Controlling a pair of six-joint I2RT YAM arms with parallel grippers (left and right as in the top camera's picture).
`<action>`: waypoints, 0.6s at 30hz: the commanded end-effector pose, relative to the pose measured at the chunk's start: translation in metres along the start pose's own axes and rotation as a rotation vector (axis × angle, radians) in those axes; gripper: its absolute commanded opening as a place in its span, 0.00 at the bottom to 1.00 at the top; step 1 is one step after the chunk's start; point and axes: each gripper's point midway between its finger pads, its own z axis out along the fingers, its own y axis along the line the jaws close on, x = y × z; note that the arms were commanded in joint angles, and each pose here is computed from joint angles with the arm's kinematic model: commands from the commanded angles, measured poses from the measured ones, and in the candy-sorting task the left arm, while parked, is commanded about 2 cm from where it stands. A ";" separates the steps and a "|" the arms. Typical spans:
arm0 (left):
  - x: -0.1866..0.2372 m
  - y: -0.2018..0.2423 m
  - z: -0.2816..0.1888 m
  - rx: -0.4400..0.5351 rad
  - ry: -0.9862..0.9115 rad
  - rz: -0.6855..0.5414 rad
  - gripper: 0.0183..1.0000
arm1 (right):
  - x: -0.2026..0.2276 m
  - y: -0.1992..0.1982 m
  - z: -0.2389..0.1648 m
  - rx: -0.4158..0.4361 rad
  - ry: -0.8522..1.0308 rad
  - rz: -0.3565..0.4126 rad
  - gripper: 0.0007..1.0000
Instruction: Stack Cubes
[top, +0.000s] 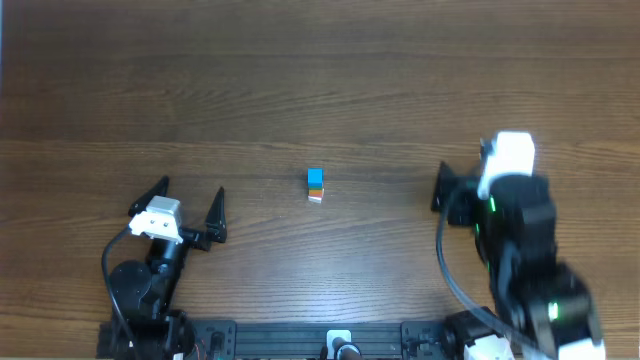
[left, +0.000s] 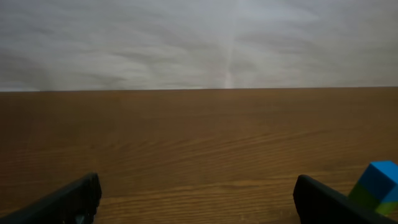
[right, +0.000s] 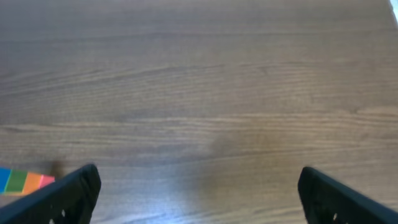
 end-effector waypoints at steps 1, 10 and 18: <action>0.001 0.000 0.000 0.003 -0.001 0.011 1.00 | 0.022 -0.014 -0.005 0.010 -0.141 0.023 0.99; 0.001 0.000 0.000 0.003 -0.001 0.011 1.00 | 0.037 0.002 -0.008 -0.136 -0.375 -0.008 0.99; 0.001 0.000 0.000 0.003 -0.001 0.011 1.00 | 0.056 -0.017 0.022 -0.037 -0.417 0.060 0.99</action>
